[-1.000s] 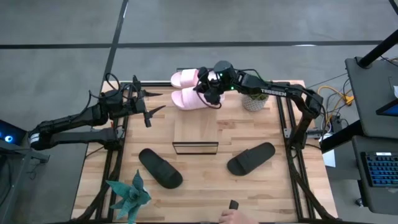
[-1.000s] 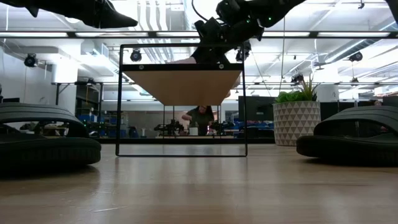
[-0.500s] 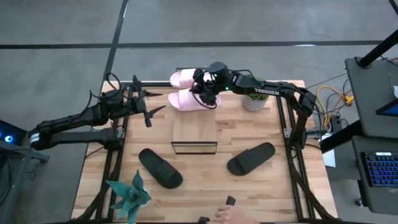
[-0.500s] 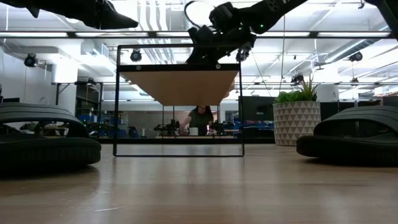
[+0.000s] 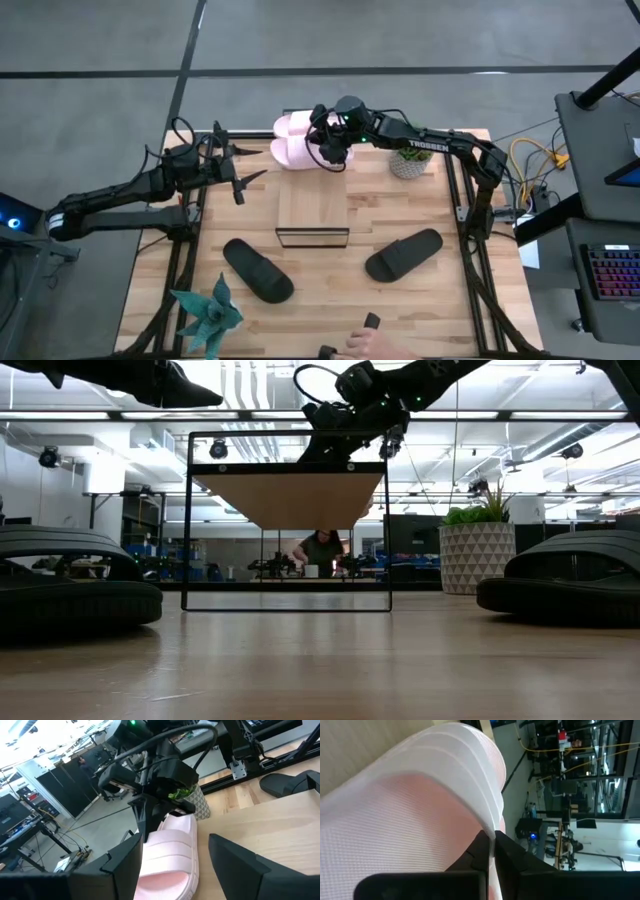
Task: Pick and place slides into the shelf
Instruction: Put the pink slide on the shelf
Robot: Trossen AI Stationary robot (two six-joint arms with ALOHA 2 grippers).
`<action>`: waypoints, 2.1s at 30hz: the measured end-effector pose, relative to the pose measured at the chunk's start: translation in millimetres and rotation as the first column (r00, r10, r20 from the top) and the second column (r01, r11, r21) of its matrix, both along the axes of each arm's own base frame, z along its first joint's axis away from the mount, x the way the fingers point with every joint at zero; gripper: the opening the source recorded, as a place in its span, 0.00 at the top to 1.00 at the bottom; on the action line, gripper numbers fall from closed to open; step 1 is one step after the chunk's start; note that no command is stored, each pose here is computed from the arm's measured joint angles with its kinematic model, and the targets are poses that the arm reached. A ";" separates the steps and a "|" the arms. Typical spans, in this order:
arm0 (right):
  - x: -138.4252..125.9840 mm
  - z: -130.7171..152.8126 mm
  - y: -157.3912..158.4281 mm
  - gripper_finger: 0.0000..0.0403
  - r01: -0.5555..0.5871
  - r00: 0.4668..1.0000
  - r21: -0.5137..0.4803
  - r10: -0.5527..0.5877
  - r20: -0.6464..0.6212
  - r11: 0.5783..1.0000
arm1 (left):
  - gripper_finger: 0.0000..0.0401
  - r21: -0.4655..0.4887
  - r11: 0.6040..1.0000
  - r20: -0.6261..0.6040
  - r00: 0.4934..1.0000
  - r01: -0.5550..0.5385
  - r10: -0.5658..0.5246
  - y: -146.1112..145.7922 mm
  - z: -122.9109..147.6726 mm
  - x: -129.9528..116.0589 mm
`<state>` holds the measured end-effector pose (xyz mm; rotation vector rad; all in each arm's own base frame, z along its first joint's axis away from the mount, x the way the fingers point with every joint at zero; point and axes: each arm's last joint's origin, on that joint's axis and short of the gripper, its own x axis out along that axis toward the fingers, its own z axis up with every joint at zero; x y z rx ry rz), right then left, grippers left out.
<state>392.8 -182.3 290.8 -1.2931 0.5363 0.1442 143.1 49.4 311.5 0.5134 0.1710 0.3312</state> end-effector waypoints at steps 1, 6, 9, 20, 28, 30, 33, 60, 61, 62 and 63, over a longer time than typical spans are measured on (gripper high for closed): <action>0.0 -0.1 0.0 0.98 -0.002 1.000 -0.001 0.002 -0.001 1.000 | 0.47 0.000 1.000 0.000 1.000 0.000 0.000 0.0 -0.1 0.1; -1.1 -2.5 0.5 0.98 -0.001 1.000 0.012 0.001 -0.025 1.000 | 0.47 0.000 1.000 0.000 1.000 0.000 0.000 0.1 0.0 0.3; -1.6 -3.6 0.9 0.98 0.001 0.999 0.023 0.000 -0.035 1.000 | 0.47 0.000 1.000 0.001 1.000 0.000 0.000 0.1 0.1 0.2; -1.4 -2.8 0.9 0.98 0.007 1.000 0.046 -0.006 -0.026 0.999 | 0.47 0.000 1.000 0.000 1.000 0.000 0.000 0.1 0.0 0.3; -0.9 -3.0 2.1 0.92 0.004 1.000 0.061 -0.003 -0.022 0.998 | 0.47 -0.002 1.000 -0.005 1.000 0.000 0.000 0.4 -0.6 1.4; -0.7 -3.0 2.8 0.89 -0.015 1.000 0.072 0.017 -0.017 0.997 | 0.47 -0.004 1.000 -0.010 1.000 0.000 0.000 0.8 -1.4 2.3; -0.4 -2.6 3.7 0.83 -0.039 0.999 0.082 0.040 -0.009 0.996 | 0.47 -0.007 1.000 -0.019 1.000 0.000 0.000 1.5 -2.7 4.3; -0.5 4.5 3.0 0.60 0.249 0.968 -0.032 -0.250 -0.017 0.968 | 0.47 -0.028 1.000 -0.074 0.997 -0.001 -0.001 4.0 -10.1 11.9; -0.5 5.6 4.3 0.61 0.279 0.960 -0.050 -0.280 -0.017 0.959 | 0.47 -0.043 0.999 -0.091 0.996 -0.003 -0.001 4.2 -12.4 12.5; -1.1 7.3 5.1 0.61 0.306 0.951 -0.063 -0.308 -0.014 0.950 | 0.47 -0.065 0.998 -0.108 0.994 -0.007 0.000 4.5 -14.9 13.2; -1.6 9.1 6.1 0.61 0.326 0.945 -0.065 -0.327 -0.008 0.943 | 0.47 -0.083 0.996 -0.121 0.993 -0.011 0.001 4.8 -17.0 14.1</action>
